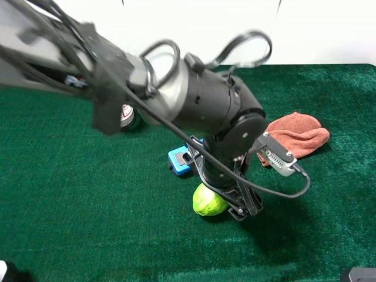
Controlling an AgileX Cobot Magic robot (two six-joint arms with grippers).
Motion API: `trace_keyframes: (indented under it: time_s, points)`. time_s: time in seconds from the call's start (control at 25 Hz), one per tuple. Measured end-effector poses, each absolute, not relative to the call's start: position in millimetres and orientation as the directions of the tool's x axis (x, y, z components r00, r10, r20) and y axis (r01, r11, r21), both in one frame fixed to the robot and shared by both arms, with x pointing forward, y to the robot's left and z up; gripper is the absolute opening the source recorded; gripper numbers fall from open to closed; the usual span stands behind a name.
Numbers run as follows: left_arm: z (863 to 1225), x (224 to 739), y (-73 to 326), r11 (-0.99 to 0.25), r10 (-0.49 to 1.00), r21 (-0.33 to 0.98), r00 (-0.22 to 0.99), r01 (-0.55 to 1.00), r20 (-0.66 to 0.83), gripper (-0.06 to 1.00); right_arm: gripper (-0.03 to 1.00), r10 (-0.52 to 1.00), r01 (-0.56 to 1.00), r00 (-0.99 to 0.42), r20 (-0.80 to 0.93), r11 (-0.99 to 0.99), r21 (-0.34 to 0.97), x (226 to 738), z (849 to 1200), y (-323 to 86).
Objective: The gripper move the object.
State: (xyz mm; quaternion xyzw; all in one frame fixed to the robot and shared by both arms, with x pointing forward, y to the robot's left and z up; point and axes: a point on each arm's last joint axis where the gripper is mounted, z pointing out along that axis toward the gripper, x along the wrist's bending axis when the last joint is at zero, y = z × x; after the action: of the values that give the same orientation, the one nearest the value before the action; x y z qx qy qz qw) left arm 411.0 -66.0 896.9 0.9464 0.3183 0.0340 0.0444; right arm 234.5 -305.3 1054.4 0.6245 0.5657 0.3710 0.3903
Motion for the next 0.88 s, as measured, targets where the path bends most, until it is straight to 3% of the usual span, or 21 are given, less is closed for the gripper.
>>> trace_keyframes:
  time_s: [0.88]
  points:
    - [1050, 389, -10, -0.772, 0.621, 0.211, 0.783, 0.599, 0.048, 0.96, 0.7, 0.996, 0.417, 0.084, 0.023, -0.056, 0.907, 234, 1054, -305]
